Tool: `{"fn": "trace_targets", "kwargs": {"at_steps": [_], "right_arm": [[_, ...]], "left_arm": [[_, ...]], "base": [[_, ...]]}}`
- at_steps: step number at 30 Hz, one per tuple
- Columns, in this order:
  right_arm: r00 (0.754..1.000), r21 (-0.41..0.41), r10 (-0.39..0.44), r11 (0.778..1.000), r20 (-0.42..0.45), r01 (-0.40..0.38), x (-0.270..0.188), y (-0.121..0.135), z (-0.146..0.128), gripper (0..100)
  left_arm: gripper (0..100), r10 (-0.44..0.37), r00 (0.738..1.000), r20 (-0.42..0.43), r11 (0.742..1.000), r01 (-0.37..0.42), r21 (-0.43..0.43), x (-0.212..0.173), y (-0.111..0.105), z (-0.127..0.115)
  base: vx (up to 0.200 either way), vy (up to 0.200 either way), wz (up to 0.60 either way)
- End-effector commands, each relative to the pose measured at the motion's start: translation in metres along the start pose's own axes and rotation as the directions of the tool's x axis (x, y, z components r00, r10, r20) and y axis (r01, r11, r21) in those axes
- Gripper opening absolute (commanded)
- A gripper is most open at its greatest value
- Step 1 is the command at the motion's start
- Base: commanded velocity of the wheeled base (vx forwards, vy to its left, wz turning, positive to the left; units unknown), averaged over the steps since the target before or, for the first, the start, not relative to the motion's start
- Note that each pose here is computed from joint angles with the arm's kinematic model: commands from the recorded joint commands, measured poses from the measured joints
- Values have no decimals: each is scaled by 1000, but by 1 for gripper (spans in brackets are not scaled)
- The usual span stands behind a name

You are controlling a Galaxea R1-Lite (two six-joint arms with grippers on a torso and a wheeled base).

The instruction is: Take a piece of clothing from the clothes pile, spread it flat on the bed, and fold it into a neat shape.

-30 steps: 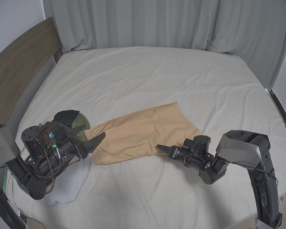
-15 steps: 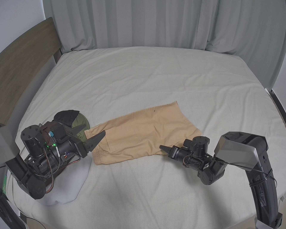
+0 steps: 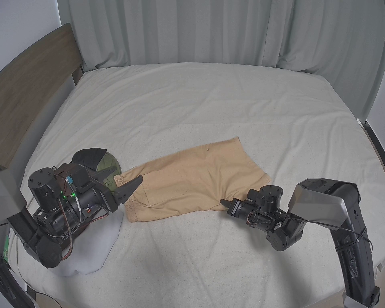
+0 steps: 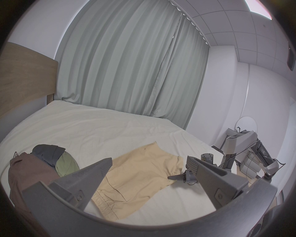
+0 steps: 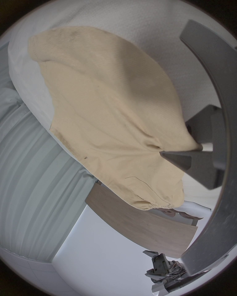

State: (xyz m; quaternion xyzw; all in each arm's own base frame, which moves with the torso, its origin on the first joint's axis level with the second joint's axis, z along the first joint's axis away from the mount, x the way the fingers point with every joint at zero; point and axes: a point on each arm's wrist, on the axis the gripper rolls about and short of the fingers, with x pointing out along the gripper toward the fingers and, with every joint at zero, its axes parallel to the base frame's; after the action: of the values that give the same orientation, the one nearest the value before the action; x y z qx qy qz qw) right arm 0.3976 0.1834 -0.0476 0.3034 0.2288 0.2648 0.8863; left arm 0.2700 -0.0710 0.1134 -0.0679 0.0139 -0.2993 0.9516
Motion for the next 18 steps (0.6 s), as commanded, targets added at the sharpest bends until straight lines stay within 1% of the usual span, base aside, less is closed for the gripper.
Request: {"fn": "trace_targets", "kwargs": {"at_steps": [1, 8, 18], "right_arm": [[1000, 2, -4, 1000, -3, 4, -5, 1, 0, 0], [1000, -4, 2, 1000, 9, -2, -18, 1, -4, 0], [1000, -5, -3, 1000, -4, 3, -40, 8, -7, 0]], "left_arm": [[100, 0, 1000, -1, 1000, 0, 0, 0, 0, 0], [100, 3, 1000, -4, 1000, -3, -1, 0, 0, -1], [100, 2, 1000, -4, 1000, -2, -2, 1, 0, -1]], "base": [[0, 0, 0], [0, 0, 0], [0, 0, 0]]}}
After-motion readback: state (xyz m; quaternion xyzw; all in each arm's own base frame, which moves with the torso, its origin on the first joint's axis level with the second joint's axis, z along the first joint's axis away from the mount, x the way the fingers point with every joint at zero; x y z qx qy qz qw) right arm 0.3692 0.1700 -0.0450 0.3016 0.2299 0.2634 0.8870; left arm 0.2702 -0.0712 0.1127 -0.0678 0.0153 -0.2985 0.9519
